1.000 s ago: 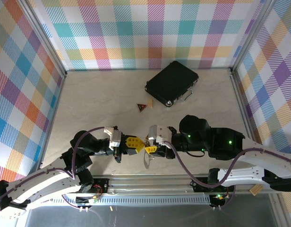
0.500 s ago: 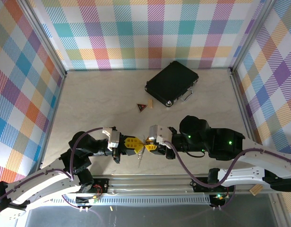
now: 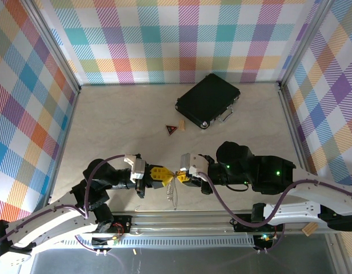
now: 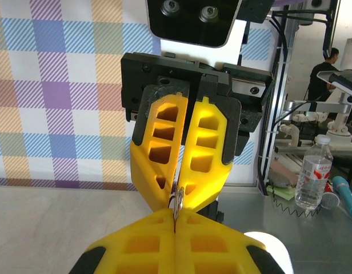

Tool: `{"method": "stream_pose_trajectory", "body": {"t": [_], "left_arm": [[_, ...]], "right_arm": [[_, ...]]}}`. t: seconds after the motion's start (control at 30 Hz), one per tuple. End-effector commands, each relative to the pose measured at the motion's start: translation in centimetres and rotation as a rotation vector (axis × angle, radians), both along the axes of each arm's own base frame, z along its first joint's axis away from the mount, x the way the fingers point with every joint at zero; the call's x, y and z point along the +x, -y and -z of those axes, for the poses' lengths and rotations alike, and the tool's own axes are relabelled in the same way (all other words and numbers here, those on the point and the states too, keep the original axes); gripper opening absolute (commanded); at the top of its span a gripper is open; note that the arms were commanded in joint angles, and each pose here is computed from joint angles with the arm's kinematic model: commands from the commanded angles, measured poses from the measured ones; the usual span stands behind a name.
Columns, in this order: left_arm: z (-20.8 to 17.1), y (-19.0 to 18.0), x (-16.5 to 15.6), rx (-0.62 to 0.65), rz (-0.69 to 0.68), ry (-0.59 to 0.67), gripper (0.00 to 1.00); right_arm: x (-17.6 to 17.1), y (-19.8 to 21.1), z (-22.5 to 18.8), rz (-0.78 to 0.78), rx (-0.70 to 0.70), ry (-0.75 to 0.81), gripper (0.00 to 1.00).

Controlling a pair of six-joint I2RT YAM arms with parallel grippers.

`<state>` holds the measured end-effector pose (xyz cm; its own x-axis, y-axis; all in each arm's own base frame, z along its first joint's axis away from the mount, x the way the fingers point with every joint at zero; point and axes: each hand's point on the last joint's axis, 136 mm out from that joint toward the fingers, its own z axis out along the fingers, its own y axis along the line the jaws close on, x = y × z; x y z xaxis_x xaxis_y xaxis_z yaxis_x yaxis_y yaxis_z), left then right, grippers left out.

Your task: Put the keys on the keyring

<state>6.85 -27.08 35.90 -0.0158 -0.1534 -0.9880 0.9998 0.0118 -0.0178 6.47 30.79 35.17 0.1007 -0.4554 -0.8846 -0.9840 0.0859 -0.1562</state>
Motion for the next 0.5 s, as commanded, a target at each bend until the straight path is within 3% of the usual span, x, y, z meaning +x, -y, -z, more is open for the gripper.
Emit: {"method": "stream_pose_trajectory", "body": {"t": [0.0,0.23,0.47], "left_arm": [[-2.7,-0.9,-0.9,-0.059,0.005,0.066,0.00],[-2.6,-1.2,-0.9,-0.054,-0.007,0.073,0.00],[-2.7,-1.1,-0.9,-0.057,0.000,0.073,0.00]], "right_arm": [[-0.2,0.1,0.4,-0.004,-0.014,-0.014,0.11],[-1.4,1.1,-2.0,-0.056,0.089,-0.011,0.40],[-1.5,-0.3,-2.2,-0.075,0.121,-0.013,0.43]]}}
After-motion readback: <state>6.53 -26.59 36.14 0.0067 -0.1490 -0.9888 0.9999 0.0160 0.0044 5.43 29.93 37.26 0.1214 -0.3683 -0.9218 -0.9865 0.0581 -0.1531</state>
